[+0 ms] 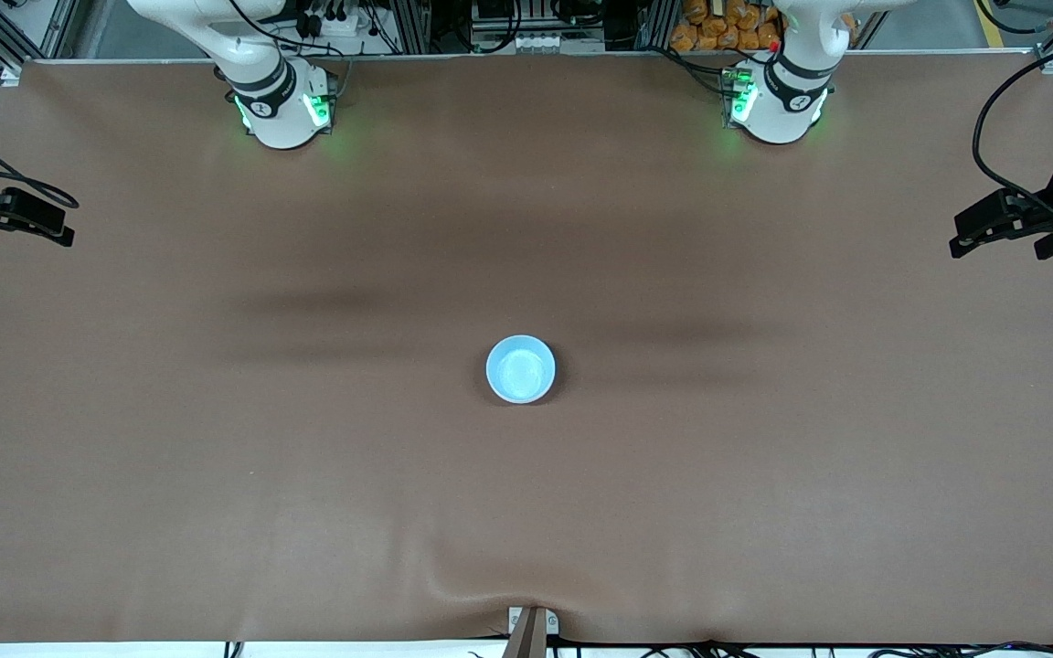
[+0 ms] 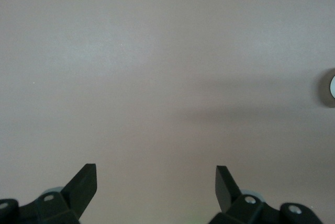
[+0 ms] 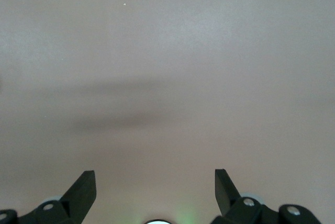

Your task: Stack pink and blue bowls on white bowl

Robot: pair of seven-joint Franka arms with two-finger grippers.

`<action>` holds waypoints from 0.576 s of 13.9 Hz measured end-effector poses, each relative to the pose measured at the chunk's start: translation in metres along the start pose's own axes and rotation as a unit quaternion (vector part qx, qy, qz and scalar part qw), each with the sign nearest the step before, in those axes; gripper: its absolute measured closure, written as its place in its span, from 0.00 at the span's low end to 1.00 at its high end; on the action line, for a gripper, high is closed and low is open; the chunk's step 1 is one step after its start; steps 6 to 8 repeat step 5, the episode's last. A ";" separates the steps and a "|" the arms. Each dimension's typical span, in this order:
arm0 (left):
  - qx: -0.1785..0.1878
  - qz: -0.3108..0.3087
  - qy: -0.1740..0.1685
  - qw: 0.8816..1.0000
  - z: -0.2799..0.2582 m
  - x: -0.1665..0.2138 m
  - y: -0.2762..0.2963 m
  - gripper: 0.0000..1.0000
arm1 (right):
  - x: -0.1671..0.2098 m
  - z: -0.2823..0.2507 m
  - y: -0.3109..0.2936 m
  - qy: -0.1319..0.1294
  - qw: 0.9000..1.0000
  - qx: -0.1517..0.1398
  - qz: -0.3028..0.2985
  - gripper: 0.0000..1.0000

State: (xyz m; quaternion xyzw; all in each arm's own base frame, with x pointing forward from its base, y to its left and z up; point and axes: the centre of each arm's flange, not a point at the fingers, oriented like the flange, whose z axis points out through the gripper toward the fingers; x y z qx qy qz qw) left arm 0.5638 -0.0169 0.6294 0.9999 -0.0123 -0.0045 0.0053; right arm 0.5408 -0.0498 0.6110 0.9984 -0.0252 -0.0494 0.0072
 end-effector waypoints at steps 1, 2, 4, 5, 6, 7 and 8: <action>0.000 0.000 0.000 1.000 0.000 0.000 0.000 0.00 | 0.000 -0.001 0.000 0.001 1.000 0.001 0.001 0.00; 0.000 0.000 0.000 1.000 0.000 0.000 0.000 0.00 | 0.000 -0.001 0.000 0.001 1.000 0.002 0.001 0.00; 0.000 0.000 0.000 1.000 0.000 0.000 0.000 0.00 | 0.000 -0.001 0.000 0.002 1.000 0.004 0.001 0.00; 0.000 0.000 0.000 1.000 0.000 0.000 0.000 0.00 | 0.000 -0.001 -0.001 0.002 1.000 0.005 0.001 0.00; 0.000 0.000 0.000 1.000 0.000 0.000 0.000 0.00 | 0.000 -0.001 -0.001 0.002 1.000 0.005 0.001 0.00; 0.000 0.000 0.000 1.000 0.000 0.000 0.000 0.00 | 0.000 -0.001 -0.001 0.002 1.000 0.005 0.001 0.00; 0.000 0.000 0.000 1.000 0.000 0.000 0.000 0.00 | 0.000 -0.001 -0.001 0.002 1.000 0.005 0.001 0.00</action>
